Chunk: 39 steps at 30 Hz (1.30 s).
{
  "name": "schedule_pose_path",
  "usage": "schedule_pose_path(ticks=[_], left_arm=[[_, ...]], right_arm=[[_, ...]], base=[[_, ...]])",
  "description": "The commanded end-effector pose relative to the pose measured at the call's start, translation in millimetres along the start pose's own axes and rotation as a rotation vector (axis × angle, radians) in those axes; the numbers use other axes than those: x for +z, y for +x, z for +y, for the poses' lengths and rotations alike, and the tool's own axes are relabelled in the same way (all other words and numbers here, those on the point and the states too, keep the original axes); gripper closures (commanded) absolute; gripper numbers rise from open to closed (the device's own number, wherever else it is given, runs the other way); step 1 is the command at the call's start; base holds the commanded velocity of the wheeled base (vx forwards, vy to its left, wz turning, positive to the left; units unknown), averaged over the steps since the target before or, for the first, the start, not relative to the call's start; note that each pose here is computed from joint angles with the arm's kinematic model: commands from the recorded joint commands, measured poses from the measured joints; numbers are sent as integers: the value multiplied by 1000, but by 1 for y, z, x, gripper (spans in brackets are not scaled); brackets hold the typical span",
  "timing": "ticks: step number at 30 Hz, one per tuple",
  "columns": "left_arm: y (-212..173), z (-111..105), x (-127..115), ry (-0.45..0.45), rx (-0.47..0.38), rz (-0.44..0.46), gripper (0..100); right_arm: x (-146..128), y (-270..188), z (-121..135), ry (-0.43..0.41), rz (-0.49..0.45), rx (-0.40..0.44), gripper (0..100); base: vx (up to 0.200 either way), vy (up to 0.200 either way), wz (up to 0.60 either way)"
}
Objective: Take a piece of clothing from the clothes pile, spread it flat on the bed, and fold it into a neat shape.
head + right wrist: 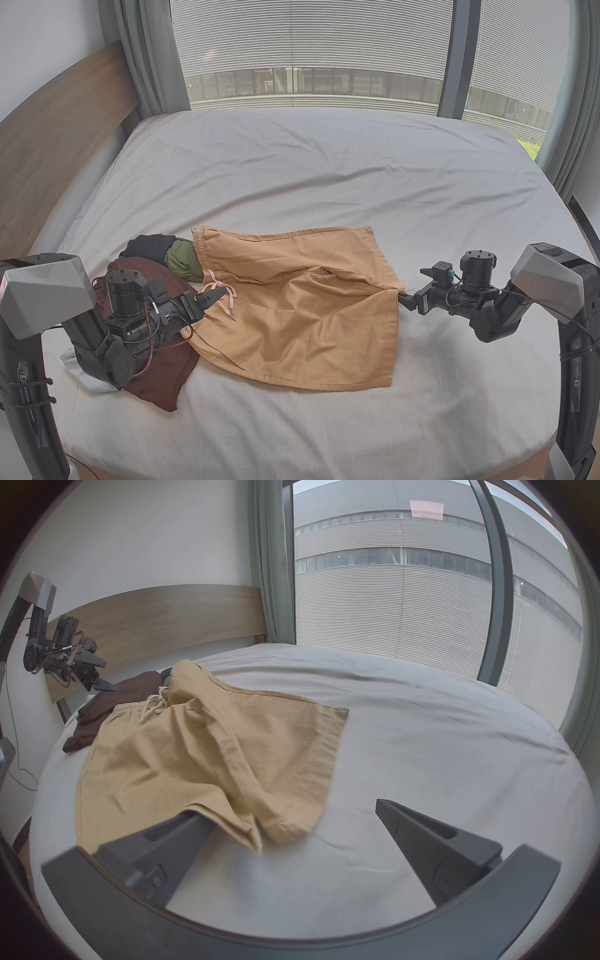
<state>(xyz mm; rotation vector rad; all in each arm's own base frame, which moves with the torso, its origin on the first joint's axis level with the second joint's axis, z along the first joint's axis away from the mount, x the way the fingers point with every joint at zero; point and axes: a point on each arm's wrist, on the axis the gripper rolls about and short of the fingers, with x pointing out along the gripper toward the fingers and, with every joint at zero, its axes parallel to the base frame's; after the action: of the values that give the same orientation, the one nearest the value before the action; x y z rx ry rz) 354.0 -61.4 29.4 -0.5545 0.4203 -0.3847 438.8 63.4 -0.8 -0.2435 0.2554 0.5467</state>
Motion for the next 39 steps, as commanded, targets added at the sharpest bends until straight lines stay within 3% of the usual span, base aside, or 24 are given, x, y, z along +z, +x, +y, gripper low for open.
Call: schedule_pose_path(ticks=[1, 7, 13, 22, 27, 31, 39], left_arm=[[-1, 1, -1, -1, 4, 3, 0], [-3, 3, -3, -2, 7, 0, 0], [-8, 3, -5, -1, 6, -5, 0], [-22, 9, -9, -4, 23, -19, 0], [-24, 14, -14, -7, 36, -9, 0], [-25, 16, -14, -8, 44, -11, 0], [-27, 24, -11, -21, 72, -9, 0]], right_arm=[[14, -25, -16, -16, -14, -49, 0], [31, -55, 4, -3, -6, -14, 0], [22, -66, 42, 42, 39, 67, 0], [32, -59, 104, 228, -16, 209, 0], [30, -56, 121, 240, 4, 257, 0], [28, -61, 133, 328, 21, 290, 0], [13, -84, 137, 401, -2, 319, 0]], base=[[0, 0, 0], [0, 0, 0], [0, 0, 0], [0, 0, 0], [0, 0, 0], [0, 0, 0], [0, 0, 0]])
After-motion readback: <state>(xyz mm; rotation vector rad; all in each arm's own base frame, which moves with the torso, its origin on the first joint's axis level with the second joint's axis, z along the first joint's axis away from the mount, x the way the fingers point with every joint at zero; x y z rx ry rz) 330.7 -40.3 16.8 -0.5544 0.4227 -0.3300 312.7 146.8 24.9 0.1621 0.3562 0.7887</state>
